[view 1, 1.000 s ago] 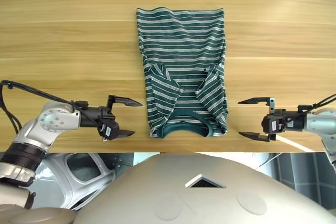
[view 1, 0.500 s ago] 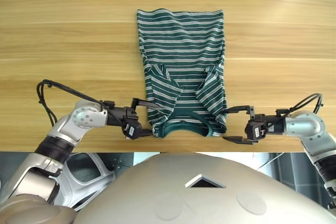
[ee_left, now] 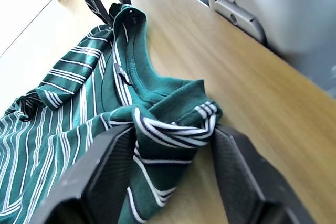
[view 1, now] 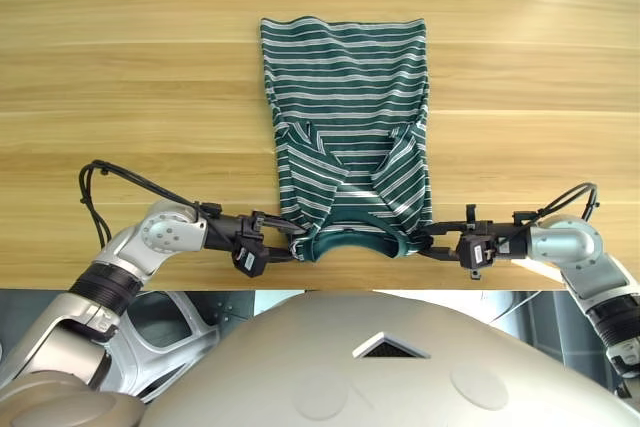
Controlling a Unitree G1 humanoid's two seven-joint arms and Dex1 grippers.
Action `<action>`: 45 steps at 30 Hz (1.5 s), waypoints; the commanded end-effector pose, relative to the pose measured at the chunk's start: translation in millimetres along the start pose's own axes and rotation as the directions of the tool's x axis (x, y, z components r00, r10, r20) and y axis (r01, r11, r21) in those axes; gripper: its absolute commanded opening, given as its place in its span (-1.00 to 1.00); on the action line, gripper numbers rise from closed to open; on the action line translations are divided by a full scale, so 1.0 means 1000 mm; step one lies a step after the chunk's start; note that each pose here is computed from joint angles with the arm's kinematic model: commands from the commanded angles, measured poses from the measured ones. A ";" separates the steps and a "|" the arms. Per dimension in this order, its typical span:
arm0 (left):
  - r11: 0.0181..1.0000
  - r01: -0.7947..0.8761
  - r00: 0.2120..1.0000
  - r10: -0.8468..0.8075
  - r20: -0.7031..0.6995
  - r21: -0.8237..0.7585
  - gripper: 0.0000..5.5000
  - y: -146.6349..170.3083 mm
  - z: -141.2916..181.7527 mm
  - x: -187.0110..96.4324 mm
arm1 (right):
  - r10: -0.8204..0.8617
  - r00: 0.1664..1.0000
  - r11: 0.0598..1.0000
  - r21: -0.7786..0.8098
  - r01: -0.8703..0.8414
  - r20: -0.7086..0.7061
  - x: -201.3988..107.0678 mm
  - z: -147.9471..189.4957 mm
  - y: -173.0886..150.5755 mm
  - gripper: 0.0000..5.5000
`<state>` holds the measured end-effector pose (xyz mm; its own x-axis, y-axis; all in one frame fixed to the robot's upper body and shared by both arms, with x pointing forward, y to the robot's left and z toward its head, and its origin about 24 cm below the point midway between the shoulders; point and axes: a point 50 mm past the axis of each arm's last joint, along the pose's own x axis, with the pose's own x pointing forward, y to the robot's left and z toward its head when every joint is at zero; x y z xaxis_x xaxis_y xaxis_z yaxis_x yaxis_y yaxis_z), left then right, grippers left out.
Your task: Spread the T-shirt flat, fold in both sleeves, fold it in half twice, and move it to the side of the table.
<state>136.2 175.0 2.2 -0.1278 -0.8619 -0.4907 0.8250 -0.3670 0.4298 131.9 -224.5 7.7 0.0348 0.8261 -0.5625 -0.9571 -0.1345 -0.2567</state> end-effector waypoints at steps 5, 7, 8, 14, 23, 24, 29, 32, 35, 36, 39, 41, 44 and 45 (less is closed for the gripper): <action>1.000 0.020 0.998 -0.021 -0.052 -0.017 -0.08 0.000 -0.009 -0.005 | 0.016 1.000 1.000 0.005 -0.015 -0.022 0.002 -0.003 0.000 -0.96; 1.000 0.008 0.999 -0.008 -0.042 -0.017 -0.08 0.001 -0.009 -0.004 | 0.017 1.000 1.000 0.003 -0.017 -0.018 0.002 -0.002 0.000 -0.96; 1.000 0.004 0.999 -0.005 -0.037 -0.015 -0.16 0.002 -0.009 -0.004 | 0.018 1.000 1.000 0.002 -0.018 -0.017 0.002 -0.002 0.000 -0.96; 1.000 -0.006 1.000 0.006 -0.022 -0.005 -0.54 0.006 -0.008 -0.004 | 0.012 1.000 1.000 -0.003 -0.012 -0.011 0.003 -0.001 -0.002 -0.96; 1.000 0.004 1.000 -0.004 -0.006 -0.011 -1.00 0.007 -0.007 -0.005 | 0.008 1.000 1.000 -0.012 -0.008 -0.005 0.003 -0.001 -0.004 -0.96; 1.000 0.001 1.000 -0.001 0.000 -0.009 -1.00 0.007 -0.006 -0.006 | 0.008 1.000 1.000 -0.016 -0.008 0.005 0.002 0.001 -0.004 -0.96; 0.998 -0.058 0.998 0.057 0.031 0.037 -1.00 0.016 0.008 -0.014 | 0.018 0.995 0.998 -0.058 -0.012 0.101 -0.012 0.021 0.000 -0.96; 0.995 -0.091 0.995 0.089 0.045 0.040 -1.00 0.017 0.016 -0.020 | 0.027 0.983 0.996 -0.086 -0.011 0.182 -0.023 0.037 0.005 -0.96; 0.993 -0.113 0.993 0.112 0.048 0.022 -1.00 0.013 0.020 -0.027 | 0.017 0.974 0.995 -0.103 0.006 0.225 -0.032 0.046 0.007 -0.96; 0.993 -0.115 0.992 0.115 0.051 0.008 -1.00 0.010 0.021 -0.029 | 0.008 0.971 0.994 -0.108 0.018 0.238 -0.035 0.048 0.006 -0.96; 0.993 -0.115 0.990 0.117 0.081 -0.029 -1.00 0.004 0.025 -0.034 | -0.003 0.965 0.993 -0.117 0.035 0.262 -0.043 0.053 0.000 -0.96; 0.991 -0.124 0.985 0.128 0.118 -0.045 -1.00 0.002 0.032 -0.038 | -0.012 0.966 0.992 -0.117 0.043 0.257 -0.046 0.053 -0.001 -0.96; 0.987 -0.142 0.976 0.152 0.157 -0.069 -1.00 0.000 0.039 -0.045 | -0.013 0.965 0.992 -0.117 0.045 0.261 -0.047 0.053 -0.002 -0.96; 0.987 -0.144 0.974 0.154 0.164 -0.074 -1.00 -0.001 0.041 -0.047 | -0.013 0.966 0.992 -0.116 0.044 0.260 -0.047 0.051 -0.003 -0.96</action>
<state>120.6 196.9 49.8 -0.0782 -0.9557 -0.2839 0.8768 -0.2014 0.4366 114.2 -233.6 72.1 -0.0290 0.9411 -0.3370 -0.9213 -0.1559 -0.3562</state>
